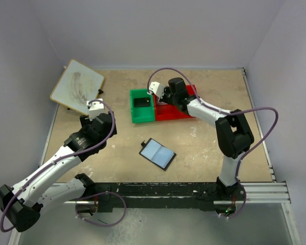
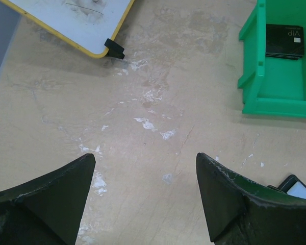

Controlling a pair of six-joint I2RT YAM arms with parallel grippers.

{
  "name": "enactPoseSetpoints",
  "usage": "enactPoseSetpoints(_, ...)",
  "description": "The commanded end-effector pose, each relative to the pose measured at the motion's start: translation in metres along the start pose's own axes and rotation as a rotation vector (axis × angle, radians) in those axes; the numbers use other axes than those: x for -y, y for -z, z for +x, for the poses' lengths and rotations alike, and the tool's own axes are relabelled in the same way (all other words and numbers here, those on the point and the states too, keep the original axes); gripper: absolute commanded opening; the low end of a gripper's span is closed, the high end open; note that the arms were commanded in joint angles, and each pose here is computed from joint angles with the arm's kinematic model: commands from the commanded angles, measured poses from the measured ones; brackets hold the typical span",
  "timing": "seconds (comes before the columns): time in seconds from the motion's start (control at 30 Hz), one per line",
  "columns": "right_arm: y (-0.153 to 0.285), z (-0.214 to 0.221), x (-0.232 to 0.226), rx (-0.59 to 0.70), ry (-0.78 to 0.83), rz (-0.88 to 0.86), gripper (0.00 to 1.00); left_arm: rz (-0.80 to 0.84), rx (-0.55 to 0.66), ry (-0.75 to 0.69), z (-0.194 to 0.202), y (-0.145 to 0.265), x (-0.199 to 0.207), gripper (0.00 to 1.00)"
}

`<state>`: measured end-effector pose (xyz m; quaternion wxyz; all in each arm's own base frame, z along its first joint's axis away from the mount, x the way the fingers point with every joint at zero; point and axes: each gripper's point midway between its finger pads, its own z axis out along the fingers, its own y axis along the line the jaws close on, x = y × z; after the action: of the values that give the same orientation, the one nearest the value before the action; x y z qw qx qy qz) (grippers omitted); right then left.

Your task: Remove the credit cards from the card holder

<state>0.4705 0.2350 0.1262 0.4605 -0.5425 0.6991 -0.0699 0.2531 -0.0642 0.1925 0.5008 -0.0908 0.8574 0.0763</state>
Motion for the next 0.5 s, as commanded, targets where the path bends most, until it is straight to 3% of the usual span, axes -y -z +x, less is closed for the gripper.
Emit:
enactPoseSetpoints(0.0,-0.008,-0.014,0.016,0.033,0.085,-0.004,0.00,0.028,0.030,0.018,-0.017,0.007,0.002,0.78)
enactPoseSetpoints(0.47,-0.047,0.006,0.020,-0.060,0.177,0.002,0.00,0.032,0.032,0.021,-0.017,0.007,0.003,0.78)
